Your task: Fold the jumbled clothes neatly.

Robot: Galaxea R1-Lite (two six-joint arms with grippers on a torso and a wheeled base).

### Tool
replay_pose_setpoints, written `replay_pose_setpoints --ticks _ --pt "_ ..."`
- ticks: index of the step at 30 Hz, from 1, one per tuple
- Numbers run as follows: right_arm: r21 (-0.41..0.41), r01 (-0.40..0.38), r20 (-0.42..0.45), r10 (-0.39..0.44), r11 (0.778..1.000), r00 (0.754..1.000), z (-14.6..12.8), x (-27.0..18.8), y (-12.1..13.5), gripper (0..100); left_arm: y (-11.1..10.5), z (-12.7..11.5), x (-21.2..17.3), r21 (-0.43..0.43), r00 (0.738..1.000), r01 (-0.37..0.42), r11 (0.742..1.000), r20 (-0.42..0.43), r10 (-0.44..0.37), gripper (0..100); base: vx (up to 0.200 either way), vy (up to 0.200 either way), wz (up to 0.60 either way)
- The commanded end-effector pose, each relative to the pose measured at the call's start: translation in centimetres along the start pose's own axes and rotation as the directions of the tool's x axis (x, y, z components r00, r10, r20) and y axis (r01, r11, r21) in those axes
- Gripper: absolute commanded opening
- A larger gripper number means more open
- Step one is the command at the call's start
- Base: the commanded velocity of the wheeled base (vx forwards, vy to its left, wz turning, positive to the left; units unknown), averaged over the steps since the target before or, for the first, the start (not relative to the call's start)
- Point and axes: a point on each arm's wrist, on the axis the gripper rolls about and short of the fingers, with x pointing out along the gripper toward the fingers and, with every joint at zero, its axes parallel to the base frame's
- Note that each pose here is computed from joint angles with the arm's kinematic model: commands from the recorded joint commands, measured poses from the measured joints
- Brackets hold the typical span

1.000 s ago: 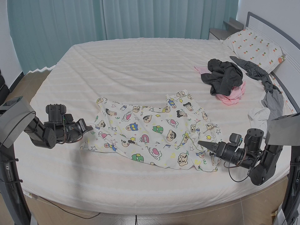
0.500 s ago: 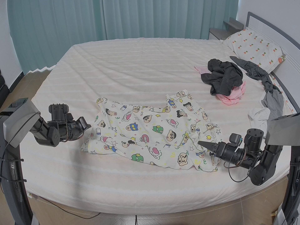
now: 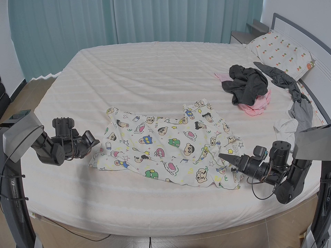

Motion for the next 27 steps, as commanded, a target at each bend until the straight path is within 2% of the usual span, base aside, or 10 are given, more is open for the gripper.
replay_pose_setpoints --ticks 1,3,7,9,12,15,18,23,24,27 --pt "-0.006 0.035 0.078 -0.034 0.999 0.996 0.8 0.6 0.2 100 1.2 -2.1 -5.5 -0.116 0.995 0.011 0.993 -0.097 -0.023 0 0.0 0.0 0.0" --pt "0.0 0.056 0.069 -0.056 0.998 0.996 0.5 0.6 0.2 100 2.4 -3.8 -7.3 -0.166 0.988 0.047 0.985 -0.135 -0.07 0 0.0 0.0 0.0" --pt "0.011 0.093 0.063 -0.094 0.996 0.994 0.4 1.4 0.7 100 4.2 -6.0 -8.9 -0.208 0.981 0.097 0.973 -0.145 -0.129 0 0.0 0.0 0.0" --pt "0.019 0.173 0.107 -0.174 0.985 0.979 0.7 2.6 1.0 100 4.3 -6.7 -9.4 -0.194 0.973 0.16 0.968 -0.135 -0.188 0 0.0 0.0 0.0" --pt "0.028 0.265 0.177 -0.266 0.964 0.948 1.4 3.7 0.9 100 4.8 -8.1 -10.3 -0.194 0.966 0.181 0.964 -0.149 -0.211 0 0.0 0.0 0.0" --pt "0.036 0.281 0.155 -0.283 0.959 0.947 2.3 4.0 0.4 100 5.0 -8.5 -11.0 -0.193 0.963 0.201 0.96 -0.141 -0.23 0 0.0 0.0 0.0" --pt "0.027 0.333 0.093 -0.334 0.943 0.938 3.5 5.0 -0.2 100 5.4 -8.8 -11.5 -0.195 0.961 0.207 0.959 -0.141 -0.236 0 0.0 0.0 0.0" --pt "-0.006 0.354 0.074 -0.352 0.935 0.933 4.6 6.3 -0.3 100 5.7 -8.8 -11.7 -0.198 0.963 0.207 0.958 -0.132 -0.235 0 0.0 0.0 0.0" --pt "-0.049 0.387 0.072 -0.383 0.921 0.921 5.5 6.9 -1.0 100 5.8 -8.8 -11.6 -0.193 0.963 0.212 0.958 -0.125 -0.238 0 0.0 0.0 0.0" --pt "-0.06 0.436 0.091 -0.43 0.898 0.898 6.7 6.4 -1.8 100 5.9 -9.1 -11.9 -0.19 0.963 0.211 0.959 -0.126 -0.237 0 0.0 0.0 0.0"
